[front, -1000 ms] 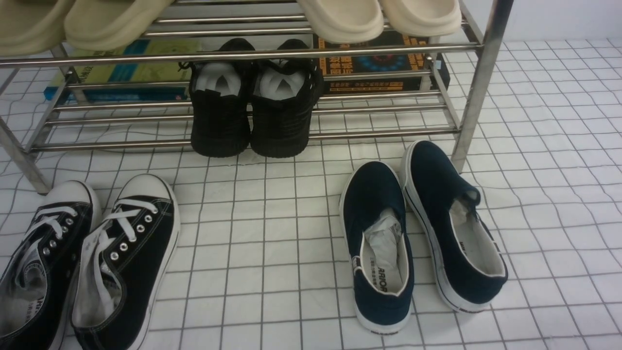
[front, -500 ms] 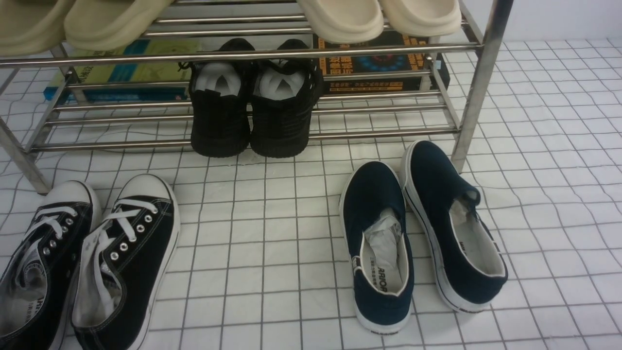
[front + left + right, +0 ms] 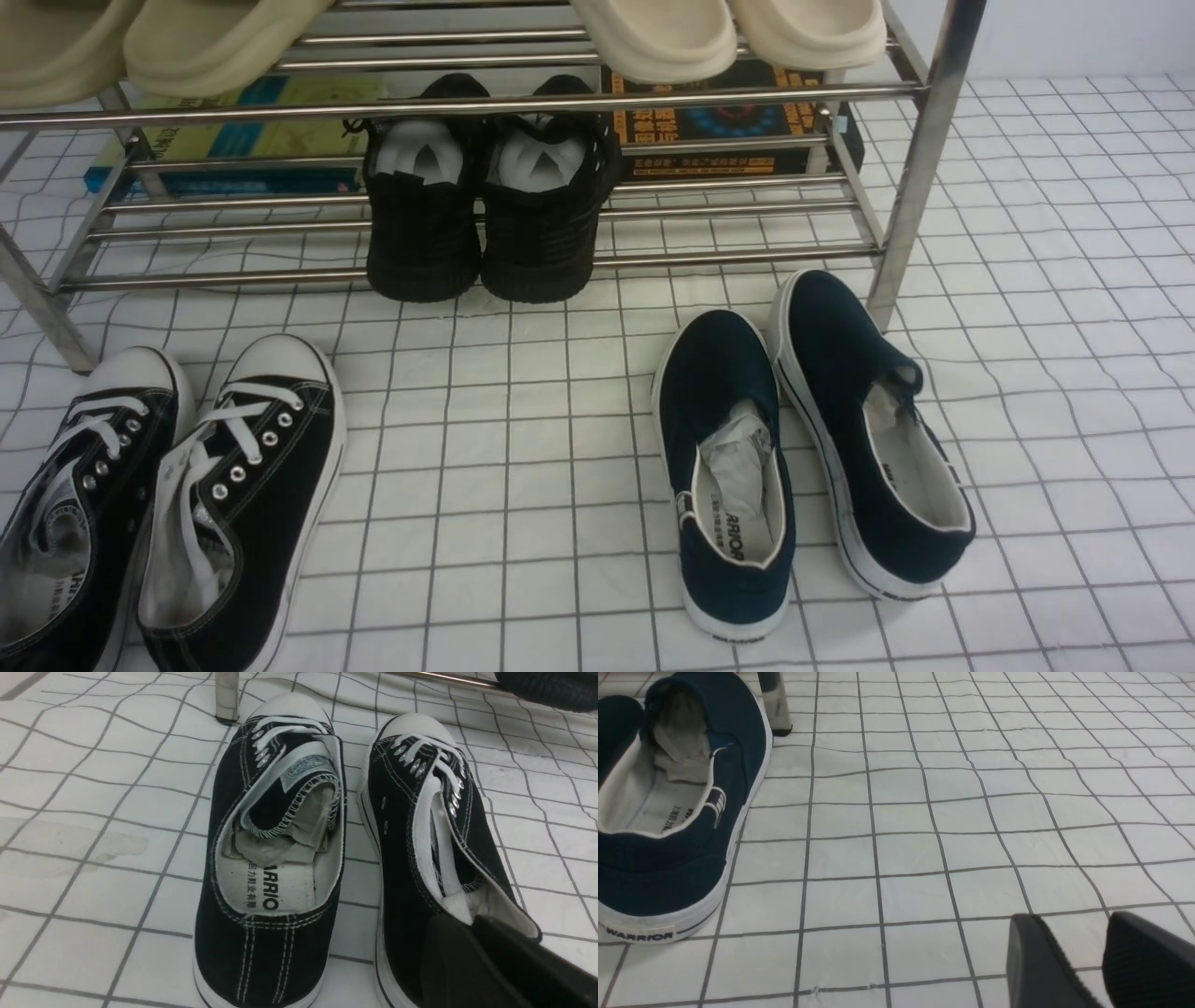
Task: Take the shoes off the shelf with your hand from the white checkered tablecloth.
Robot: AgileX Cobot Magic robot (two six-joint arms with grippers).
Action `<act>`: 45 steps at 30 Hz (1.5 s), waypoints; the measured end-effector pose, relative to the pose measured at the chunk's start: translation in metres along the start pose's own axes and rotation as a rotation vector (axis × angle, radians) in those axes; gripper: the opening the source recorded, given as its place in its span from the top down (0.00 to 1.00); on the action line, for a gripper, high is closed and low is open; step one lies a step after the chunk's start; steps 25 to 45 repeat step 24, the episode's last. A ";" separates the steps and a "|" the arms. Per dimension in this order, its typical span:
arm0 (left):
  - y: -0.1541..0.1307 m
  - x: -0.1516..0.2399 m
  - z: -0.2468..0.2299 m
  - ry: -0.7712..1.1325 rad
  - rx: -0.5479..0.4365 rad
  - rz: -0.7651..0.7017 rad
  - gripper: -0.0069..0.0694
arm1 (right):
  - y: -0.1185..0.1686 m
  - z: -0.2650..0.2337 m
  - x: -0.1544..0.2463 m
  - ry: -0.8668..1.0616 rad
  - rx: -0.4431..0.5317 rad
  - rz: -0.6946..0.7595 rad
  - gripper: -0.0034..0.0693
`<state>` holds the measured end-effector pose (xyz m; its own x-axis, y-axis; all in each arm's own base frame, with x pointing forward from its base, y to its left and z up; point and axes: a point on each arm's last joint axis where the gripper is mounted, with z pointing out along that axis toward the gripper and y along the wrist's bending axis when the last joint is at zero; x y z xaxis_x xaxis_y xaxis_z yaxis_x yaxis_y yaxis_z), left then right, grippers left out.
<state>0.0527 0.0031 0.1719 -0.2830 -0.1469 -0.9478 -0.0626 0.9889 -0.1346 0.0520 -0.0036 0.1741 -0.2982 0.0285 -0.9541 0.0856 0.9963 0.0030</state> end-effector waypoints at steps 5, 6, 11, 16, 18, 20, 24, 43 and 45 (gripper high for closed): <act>-0.001 0.000 0.000 0.002 0.011 0.003 0.79 | 0.000 0.000 0.000 0.000 0.000 0.000 0.62; -0.001 0.000 0.000 0.002 0.011 0.003 0.79 | 0.000 0.000 0.000 0.000 0.000 0.000 0.62; -0.001 0.000 0.000 0.002 0.011 0.003 0.79 | 0.000 0.000 0.000 0.000 0.000 0.000 0.62; -0.001 0.000 0.000 0.002 0.011 0.003 0.77 | 0.000 0.000 0.000 0.000 0.000 0.000 0.62; -0.001 0.000 0.000 0.002 0.011 0.003 0.77 | 0.000 0.000 0.000 0.000 0.000 0.000 0.62; -0.001 0.000 0.000 0.002 0.011 0.003 0.77 | 0.000 0.000 0.000 0.000 0.000 0.000 0.62; -0.001 0.000 0.000 0.002 0.011 0.003 0.76 | 0.000 0.000 0.000 0.000 0.000 0.000 0.62; -0.001 0.000 0.000 0.002 0.011 0.003 0.76 | 0.000 0.000 0.000 0.000 0.000 0.000 0.62; -0.001 0.000 0.000 0.002 0.011 0.003 0.76 | 0.000 0.000 0.000 0.000 0.000 0.000 0.62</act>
